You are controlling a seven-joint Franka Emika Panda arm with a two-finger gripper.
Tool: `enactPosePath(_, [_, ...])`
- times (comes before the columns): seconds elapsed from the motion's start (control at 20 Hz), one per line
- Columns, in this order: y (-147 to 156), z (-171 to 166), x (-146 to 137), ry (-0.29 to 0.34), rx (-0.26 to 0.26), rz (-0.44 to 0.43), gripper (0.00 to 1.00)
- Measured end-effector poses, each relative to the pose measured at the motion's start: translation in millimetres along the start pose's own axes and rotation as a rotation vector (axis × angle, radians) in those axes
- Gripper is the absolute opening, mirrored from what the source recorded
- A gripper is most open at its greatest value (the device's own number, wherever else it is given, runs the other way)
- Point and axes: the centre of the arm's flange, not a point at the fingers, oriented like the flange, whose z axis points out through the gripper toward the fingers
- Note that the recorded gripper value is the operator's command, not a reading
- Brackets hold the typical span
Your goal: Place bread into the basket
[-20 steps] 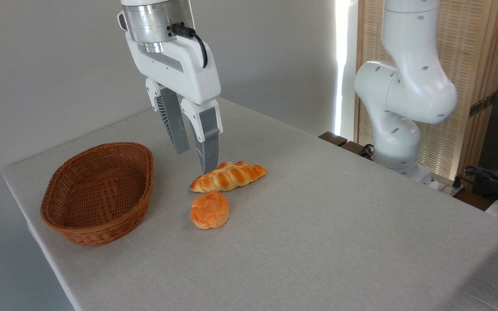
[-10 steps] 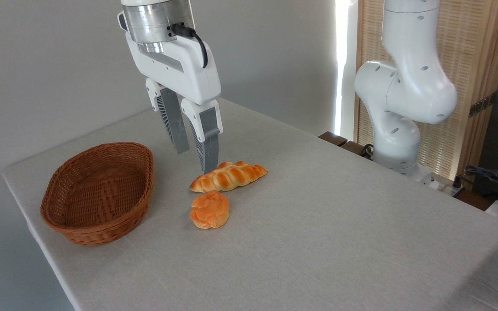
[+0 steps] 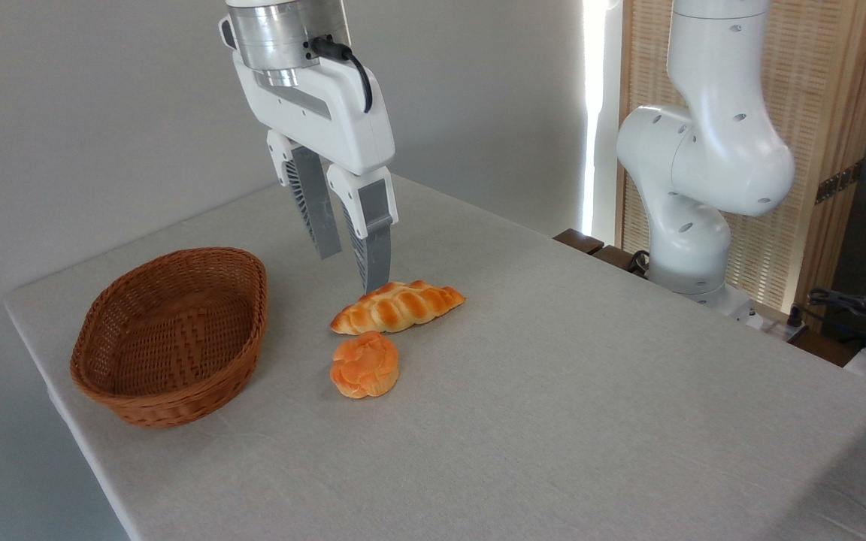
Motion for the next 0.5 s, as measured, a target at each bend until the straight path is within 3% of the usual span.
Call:
enactPosePath(0.35, [47.1, 33.3, 15.9, 0.055, 0.045, 0.092, 1.00])
enactPosePath(0.5, [76.9, 54.0, 26.7, 0.046, 0.037, 0.191, 1.00])
